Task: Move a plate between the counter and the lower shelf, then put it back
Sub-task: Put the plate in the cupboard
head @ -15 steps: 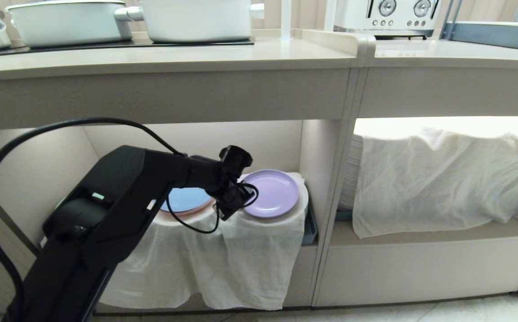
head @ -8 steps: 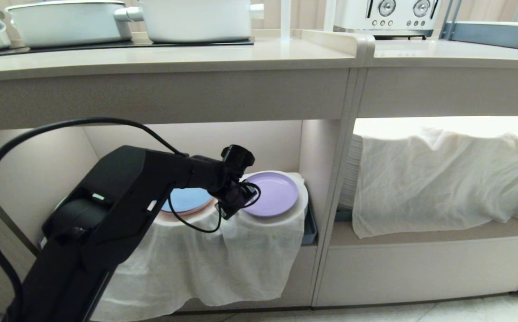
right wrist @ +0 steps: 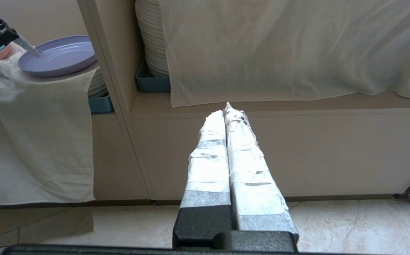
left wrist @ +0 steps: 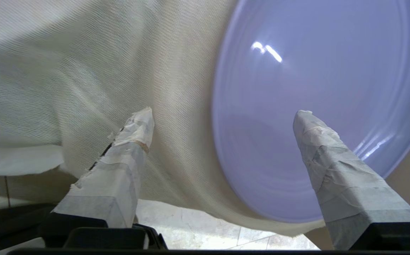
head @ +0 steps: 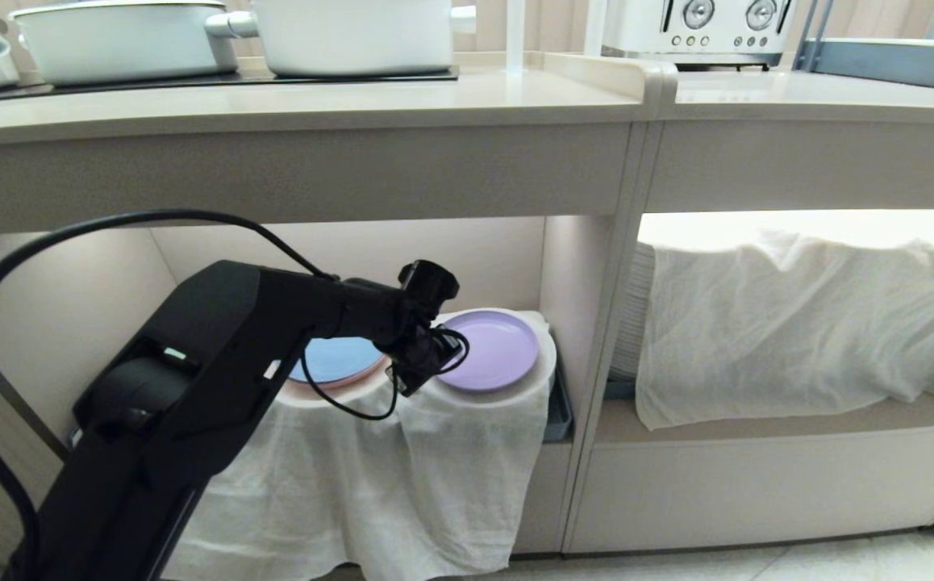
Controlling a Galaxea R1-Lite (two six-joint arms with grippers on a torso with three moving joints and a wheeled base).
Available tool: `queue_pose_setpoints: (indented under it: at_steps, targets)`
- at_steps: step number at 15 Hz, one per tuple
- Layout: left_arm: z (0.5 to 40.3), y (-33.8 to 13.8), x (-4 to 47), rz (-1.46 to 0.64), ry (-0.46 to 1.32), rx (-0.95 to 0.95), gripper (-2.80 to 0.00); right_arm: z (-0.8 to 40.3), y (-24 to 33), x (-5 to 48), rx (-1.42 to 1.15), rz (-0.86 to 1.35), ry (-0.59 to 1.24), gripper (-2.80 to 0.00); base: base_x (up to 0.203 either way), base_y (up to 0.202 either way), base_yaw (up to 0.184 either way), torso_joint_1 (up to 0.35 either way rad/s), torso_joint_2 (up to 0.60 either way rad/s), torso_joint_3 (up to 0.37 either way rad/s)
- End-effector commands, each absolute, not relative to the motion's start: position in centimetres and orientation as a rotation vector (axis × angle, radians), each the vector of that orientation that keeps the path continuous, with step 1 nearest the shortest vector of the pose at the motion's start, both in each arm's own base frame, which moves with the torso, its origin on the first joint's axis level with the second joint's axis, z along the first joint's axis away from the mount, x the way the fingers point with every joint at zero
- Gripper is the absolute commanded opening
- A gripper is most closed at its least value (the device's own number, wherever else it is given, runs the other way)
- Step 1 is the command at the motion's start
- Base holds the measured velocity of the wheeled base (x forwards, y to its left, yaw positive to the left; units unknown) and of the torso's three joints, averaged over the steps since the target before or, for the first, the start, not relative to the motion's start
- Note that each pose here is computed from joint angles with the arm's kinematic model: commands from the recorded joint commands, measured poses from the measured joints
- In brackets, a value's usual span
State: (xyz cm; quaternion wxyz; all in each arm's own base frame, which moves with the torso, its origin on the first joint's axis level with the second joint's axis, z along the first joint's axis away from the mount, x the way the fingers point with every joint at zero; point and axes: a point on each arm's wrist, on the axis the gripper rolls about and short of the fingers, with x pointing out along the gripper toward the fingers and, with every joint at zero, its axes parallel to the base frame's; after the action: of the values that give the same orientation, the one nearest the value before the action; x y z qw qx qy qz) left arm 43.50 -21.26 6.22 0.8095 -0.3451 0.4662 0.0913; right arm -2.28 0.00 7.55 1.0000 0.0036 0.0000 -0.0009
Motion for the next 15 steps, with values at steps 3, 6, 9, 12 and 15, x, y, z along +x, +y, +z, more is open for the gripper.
queue_pose_setpoints:
  at_steps: [3,6,9,12,15]
  targets:
    - [7.4,-21.4,43.3,0.181,0.978,-0.752,0.0,7.5,0.0,-2.3,0.008,-0.002,0.0,-2.8,0.0,0.0,0.0,0.0,0.0,0.0]
    - [7.7,-21.5,42.8,0.19,0.999,-0.745,0.0,7.5,0.0,-2.3,0.008,-0.002,0.0,-2.8,0.0,0.0,0.0,0.0,0.0,0.0]
    - [7.9,-21.4,42.3,0.223,1.022,-0.764,0.0,7.5,0.0,-2.3,0.008,-0.002,0.0,-2.8,0.0,0.0,0.0,0.0,0.0,0.0]
    - [8.2,-21.2,41.6,0.252,1.061,-0.745,0.0,7.5,0.0,-2.3,0.008,-0.002,0.0,-2.8,0.0,0.0,0.0,0.0,0.0,0.0]
    - [8.3,-21.3,41.0,0.26,1.075,-0.734,0.0,7.5,0.0,-2.3,0.008,-0.002,0.0,-2.8,0.0,0.0,0.0,0.0,0.0,0.0]
